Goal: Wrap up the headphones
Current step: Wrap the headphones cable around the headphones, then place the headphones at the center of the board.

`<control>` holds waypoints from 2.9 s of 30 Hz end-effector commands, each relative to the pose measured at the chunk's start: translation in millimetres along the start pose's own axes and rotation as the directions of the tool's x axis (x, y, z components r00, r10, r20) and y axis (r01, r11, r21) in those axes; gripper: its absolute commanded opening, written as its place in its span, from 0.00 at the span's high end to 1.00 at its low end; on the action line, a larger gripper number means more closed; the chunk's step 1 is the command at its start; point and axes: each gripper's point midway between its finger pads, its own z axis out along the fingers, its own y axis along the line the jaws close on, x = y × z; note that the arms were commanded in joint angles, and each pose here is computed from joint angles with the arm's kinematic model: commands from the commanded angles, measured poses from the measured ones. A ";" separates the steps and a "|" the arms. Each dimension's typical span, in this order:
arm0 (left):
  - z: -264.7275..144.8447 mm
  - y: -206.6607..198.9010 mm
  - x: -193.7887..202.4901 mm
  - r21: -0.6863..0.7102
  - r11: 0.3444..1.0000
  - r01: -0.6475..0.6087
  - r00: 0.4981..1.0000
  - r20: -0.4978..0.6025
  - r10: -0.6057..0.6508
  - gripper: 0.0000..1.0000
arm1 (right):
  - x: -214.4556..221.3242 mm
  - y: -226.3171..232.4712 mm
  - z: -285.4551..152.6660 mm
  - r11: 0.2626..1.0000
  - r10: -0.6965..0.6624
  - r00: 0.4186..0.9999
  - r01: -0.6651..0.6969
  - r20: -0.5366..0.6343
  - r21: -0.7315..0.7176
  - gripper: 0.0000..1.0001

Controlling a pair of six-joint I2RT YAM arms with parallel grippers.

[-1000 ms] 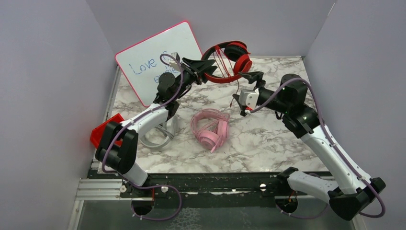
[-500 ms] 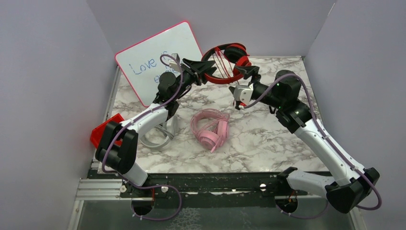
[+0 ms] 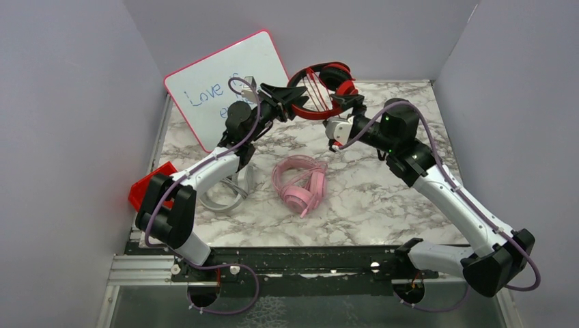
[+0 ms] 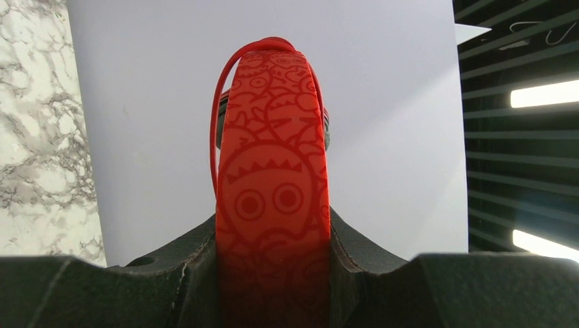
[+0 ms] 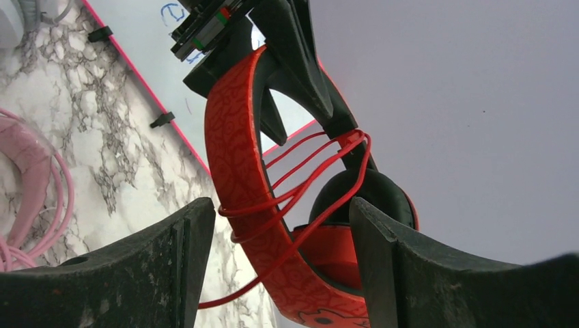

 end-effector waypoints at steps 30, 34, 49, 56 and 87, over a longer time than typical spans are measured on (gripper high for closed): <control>-2.2 -52.8 0.2 0.119 0.992 -0.038 0.999 0.038 0.033 1.00 | 13.8 -17.5 28.5 0.982 -0.009 0.978 0.048 -0.207 0.182 0.99; -4.3 -44.9 -1.7 0.104 0.991 -0.086 0.996 0.043 0.082 0.89 | 14.9 -40.6 21.5 0.966 0.102 0.963 -0.036 -0.251 0.255 0.99; -40.0 -18.7 -30.5 -0.003 0.962 -0.273 0.955 0.117 0.272 0.01 | 8.0 -54.7 19.0 0.936 0.219 0.952 -0.144 -0.213 0.320 1.00; -58.3 -12.6 -53.0 -0.120 0.881 -0.458 0.872 0.136 0.471 0.04 | 15.8 -30.2 37.6 0.891 0.415 0.889 -0.355 -0.193 0.283 1.00; -15.1 95.4 126.5 0.467 0.282 -0.838 0.278 -0.079 0.957 0.27 | -13.1 -64.6 18.8 0.829 0.515 0.849 -0.457 -0.120 0.322 1.00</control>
